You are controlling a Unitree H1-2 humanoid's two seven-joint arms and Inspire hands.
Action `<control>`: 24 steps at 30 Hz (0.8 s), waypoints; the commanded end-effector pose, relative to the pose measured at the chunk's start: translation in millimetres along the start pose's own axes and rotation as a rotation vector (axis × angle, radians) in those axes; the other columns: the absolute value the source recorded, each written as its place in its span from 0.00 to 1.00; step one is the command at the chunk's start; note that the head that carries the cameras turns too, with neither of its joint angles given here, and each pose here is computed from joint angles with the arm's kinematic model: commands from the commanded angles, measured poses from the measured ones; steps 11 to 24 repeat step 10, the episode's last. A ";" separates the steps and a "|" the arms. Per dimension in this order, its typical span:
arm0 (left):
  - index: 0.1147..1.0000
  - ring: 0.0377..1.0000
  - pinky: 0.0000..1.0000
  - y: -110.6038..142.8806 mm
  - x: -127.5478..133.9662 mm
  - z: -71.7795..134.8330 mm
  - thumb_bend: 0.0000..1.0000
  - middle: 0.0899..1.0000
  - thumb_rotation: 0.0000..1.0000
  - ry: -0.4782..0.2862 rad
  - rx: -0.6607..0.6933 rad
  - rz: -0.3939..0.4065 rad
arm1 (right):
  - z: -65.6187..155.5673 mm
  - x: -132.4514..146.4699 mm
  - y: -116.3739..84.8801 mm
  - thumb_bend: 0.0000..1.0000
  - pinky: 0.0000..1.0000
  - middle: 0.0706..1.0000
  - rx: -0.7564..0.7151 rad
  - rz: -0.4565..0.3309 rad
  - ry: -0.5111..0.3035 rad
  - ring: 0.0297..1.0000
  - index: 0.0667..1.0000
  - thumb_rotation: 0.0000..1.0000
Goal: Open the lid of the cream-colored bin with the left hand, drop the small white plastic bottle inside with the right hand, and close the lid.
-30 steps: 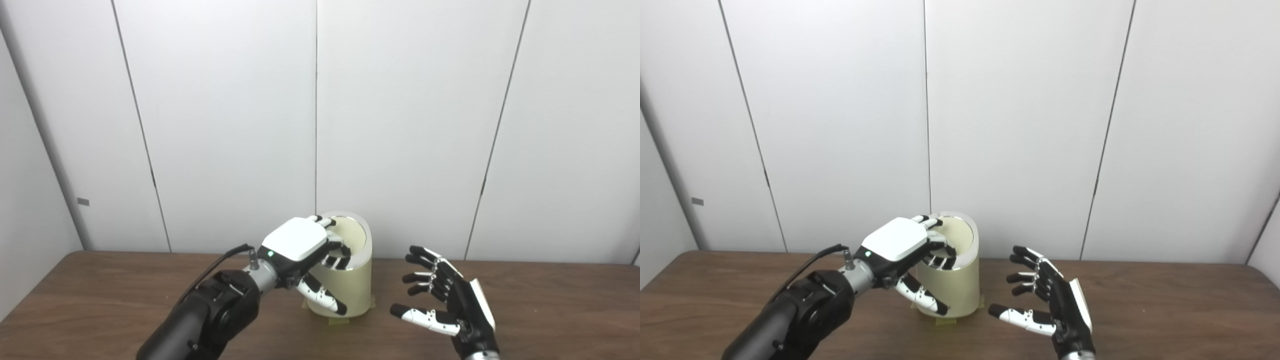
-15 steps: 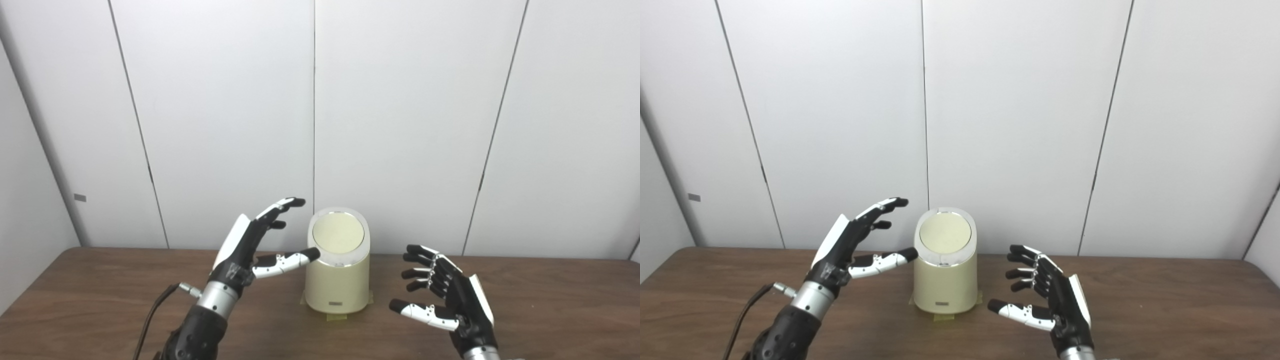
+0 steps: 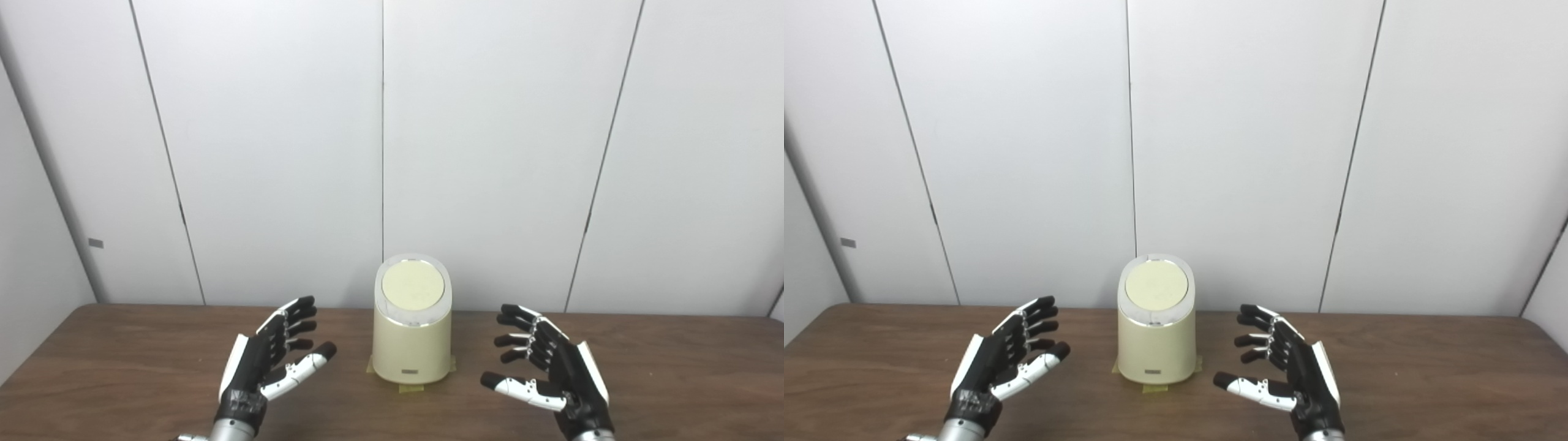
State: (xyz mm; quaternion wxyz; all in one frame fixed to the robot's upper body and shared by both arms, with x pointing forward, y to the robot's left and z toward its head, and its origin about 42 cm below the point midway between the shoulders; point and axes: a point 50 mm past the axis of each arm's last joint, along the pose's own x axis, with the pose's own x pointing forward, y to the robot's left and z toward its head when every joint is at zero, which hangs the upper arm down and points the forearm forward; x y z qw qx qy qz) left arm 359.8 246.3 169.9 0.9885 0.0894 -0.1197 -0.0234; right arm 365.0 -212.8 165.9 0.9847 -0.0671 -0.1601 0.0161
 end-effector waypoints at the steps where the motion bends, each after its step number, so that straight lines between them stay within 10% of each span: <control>1: 0.81 0.73 0.67 5.3 9.6 13.8 0.72 0.77 0.25 -0.087 0.030 -0.004 | 20.9 10.0 -3.0 0.83 0.51 0.74 -0.014 0.000 -0.085 0.63 0.75 0.21; 24: 0.80 0.73 0.64 12.0 6.8 7.0 0.73 0.77 0.20 -0.072 0.053 -0.026 | 21.1 0.4 -6.7 0.82 0.53 0.73 -0.004 -0.006 -0.052 0.63 0.76 0.17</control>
